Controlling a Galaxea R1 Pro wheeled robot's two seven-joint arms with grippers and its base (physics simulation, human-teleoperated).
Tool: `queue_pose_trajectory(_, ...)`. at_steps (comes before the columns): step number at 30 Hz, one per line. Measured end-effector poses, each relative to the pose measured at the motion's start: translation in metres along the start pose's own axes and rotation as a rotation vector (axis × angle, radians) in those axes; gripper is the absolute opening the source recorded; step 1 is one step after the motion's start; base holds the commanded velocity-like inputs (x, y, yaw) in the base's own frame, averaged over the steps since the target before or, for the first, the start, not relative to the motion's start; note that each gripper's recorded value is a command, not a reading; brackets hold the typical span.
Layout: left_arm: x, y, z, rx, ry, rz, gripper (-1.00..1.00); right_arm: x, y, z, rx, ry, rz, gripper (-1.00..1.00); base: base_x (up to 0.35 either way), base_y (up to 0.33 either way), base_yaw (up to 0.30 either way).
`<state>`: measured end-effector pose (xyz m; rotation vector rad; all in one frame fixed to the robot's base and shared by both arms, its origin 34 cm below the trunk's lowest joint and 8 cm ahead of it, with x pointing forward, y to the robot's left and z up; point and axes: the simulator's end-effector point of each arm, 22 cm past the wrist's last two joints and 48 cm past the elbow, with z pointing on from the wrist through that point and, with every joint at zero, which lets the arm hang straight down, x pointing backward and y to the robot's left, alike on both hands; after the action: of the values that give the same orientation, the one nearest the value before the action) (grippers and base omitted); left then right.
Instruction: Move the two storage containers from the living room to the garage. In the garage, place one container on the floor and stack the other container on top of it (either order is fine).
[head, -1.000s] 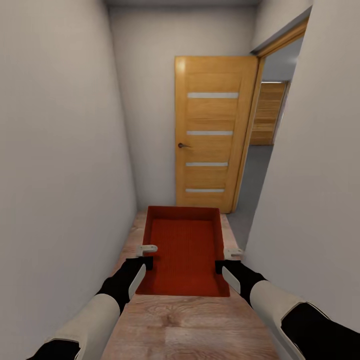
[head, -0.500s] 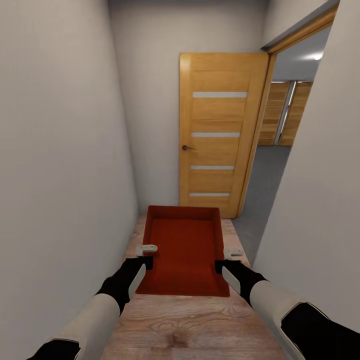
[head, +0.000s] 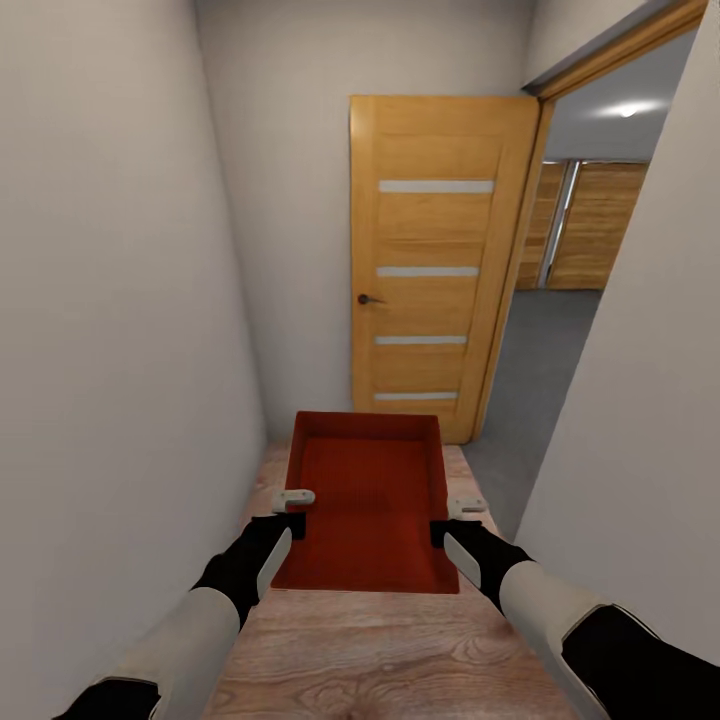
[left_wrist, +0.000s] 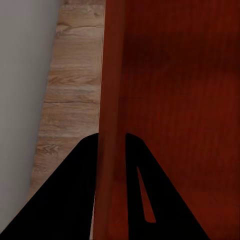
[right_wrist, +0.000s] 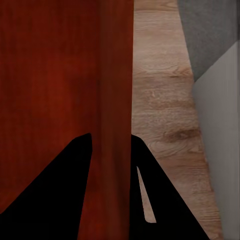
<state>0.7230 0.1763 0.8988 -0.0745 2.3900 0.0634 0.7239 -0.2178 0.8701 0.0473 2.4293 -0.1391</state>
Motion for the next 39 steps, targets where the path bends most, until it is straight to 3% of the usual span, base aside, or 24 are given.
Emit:
queue_pose_trajectory(8,0.0023,0.0000,0.0019,0.000,0.005,0.000,-1.00,0.0022,0.0003,0.0019,0.000,0.004,-0.001,-1.00,0.321,0.086,-0.163)
queue_pose_trajectory(39,0.0019,0.0002,0.0017,-0.001,0.005,0.002,-1.00,0.0026,0.0006,0.0020,-0.001,0.005,0.001,-1.00,0.321,0.084,-0.003)
